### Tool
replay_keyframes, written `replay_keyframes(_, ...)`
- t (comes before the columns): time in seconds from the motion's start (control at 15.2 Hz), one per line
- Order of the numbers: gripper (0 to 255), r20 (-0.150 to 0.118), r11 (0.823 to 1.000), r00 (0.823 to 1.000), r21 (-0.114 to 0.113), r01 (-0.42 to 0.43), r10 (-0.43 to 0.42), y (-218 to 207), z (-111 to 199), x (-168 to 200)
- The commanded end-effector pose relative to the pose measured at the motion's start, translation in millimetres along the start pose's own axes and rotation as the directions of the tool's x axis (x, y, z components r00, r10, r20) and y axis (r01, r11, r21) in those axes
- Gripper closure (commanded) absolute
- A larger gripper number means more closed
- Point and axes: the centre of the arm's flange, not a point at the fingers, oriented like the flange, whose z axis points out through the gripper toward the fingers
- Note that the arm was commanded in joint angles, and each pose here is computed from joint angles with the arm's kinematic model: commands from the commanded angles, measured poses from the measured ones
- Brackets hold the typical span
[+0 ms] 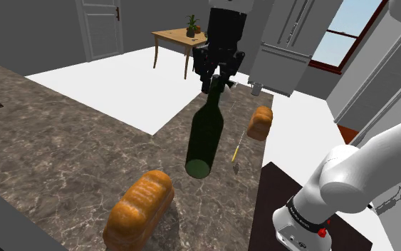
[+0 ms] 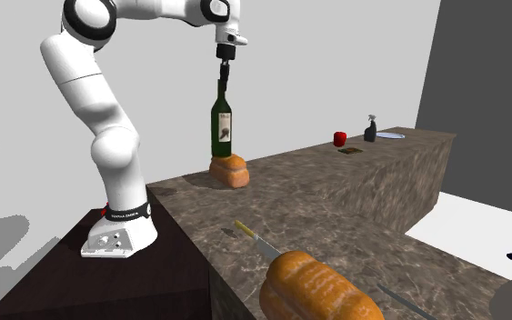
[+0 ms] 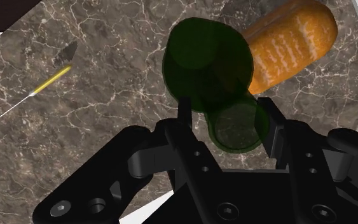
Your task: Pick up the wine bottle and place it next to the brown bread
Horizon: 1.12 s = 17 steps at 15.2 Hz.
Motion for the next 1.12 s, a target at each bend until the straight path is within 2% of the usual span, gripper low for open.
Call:
replay_keyframes(0.0, 255, -0.001, 1.000, 1.000, 0.001, 0.000, 0.000, -0.5, 10.8, 0.4)
replay_keyframes(1.06, 255, -0.001, 1.000, 1.000, 0.001, 0.000, 0.000, 2.7, 94.7, 9.5)
